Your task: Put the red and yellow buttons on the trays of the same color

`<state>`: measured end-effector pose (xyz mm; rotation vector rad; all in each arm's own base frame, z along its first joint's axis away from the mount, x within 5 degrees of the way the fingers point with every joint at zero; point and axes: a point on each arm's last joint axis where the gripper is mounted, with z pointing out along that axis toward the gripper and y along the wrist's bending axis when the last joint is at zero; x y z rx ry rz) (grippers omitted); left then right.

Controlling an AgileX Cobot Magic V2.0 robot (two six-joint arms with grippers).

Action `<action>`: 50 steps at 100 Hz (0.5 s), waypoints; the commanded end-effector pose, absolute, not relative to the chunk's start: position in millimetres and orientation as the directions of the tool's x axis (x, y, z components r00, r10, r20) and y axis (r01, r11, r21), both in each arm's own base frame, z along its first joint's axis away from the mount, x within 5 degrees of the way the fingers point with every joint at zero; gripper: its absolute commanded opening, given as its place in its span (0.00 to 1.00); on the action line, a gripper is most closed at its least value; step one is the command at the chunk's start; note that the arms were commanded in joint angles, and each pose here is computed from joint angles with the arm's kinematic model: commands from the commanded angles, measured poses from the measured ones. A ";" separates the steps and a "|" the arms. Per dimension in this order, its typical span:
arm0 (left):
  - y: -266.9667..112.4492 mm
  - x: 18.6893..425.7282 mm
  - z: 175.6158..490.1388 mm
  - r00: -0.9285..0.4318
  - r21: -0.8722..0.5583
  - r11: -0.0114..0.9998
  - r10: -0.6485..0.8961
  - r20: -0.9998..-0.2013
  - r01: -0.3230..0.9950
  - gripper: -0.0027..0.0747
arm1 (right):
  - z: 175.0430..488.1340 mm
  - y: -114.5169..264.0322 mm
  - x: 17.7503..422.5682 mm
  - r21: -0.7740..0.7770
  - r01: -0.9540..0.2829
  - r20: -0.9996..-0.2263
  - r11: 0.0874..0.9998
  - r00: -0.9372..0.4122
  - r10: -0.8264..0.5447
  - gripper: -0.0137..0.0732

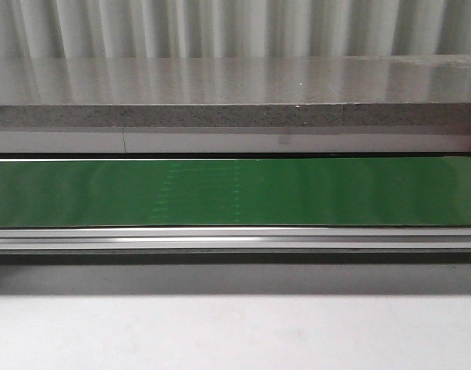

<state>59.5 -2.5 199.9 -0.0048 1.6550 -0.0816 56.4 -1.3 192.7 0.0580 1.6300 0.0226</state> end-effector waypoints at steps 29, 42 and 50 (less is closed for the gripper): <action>-4.3 55.4 200.6 0.072 -0.065 0.994 -0.071 -0.995 0.083 0.01 | 200.5 -1.2 55.6 0.043 0.018 -0.998 0.999 0.036 0.042 0.08; -4.6 55.2 202.5 0.092 -0.064 0.994 -0.072 -0.993 0.088 0.01 | 200.5 -1.2 55.6 0.043 0.018 -0.998 0.999 0.036 0.042 0.08; -4.6 55.2 202.5 0.092 -0.064 0.994 -0.072 -0.993 0.088 0.01 | 200.5 -1.2 55.6 0.043 0.018 -0.998 0.999 0.036 0.042 0.08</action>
